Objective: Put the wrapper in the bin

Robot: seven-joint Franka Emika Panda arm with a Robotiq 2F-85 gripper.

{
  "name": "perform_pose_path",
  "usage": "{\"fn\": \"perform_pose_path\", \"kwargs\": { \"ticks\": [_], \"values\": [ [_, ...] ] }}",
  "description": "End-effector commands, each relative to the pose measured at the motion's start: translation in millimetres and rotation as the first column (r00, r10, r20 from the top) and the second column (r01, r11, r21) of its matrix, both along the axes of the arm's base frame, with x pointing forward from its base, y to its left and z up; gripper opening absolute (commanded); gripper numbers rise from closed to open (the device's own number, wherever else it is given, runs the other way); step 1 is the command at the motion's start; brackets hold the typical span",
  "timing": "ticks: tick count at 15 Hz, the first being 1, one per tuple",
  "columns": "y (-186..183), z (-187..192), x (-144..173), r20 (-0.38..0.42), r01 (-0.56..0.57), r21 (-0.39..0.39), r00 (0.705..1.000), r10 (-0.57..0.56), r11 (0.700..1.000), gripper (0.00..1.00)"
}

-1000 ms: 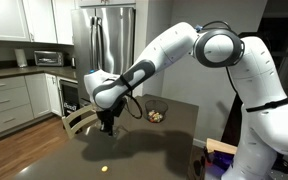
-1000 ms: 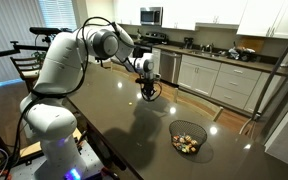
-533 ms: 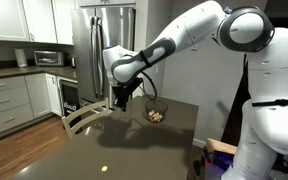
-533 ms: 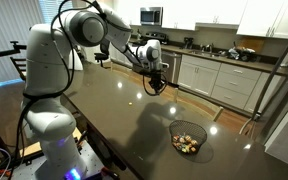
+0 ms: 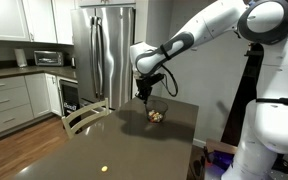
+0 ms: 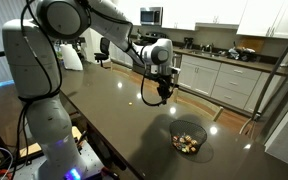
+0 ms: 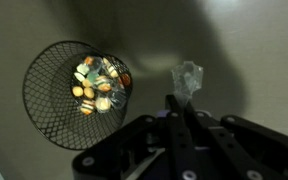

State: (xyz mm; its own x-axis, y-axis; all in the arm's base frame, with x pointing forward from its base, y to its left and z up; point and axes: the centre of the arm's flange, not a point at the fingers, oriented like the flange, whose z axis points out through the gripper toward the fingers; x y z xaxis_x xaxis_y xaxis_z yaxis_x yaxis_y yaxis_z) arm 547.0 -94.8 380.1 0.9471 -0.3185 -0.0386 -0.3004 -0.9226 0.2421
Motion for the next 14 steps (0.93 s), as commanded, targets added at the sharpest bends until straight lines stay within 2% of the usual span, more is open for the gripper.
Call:
{"fn": "perform_pose_path", "kwargs": {
  "ticks": [1, 5, 9, 14],
  "values": [
    [-31, -4, -38, 0.018, 0.131, -0.01, 0.991, -0.131, 0.991, 0.01],
    [-55, -9, -50, 0.069, 0.216, -0.015, 0.974, -0.215, 0.976, 0.01],
    [-84, -11, -39, 0.123, 0.26, -0.005, 0.958, -0.258, 0.965, 0.01],
    [-121, -18, -29, 0.141, 0.3, -0.017, 0.945, -0.295, 0.954, 0.01]
  ]
}}
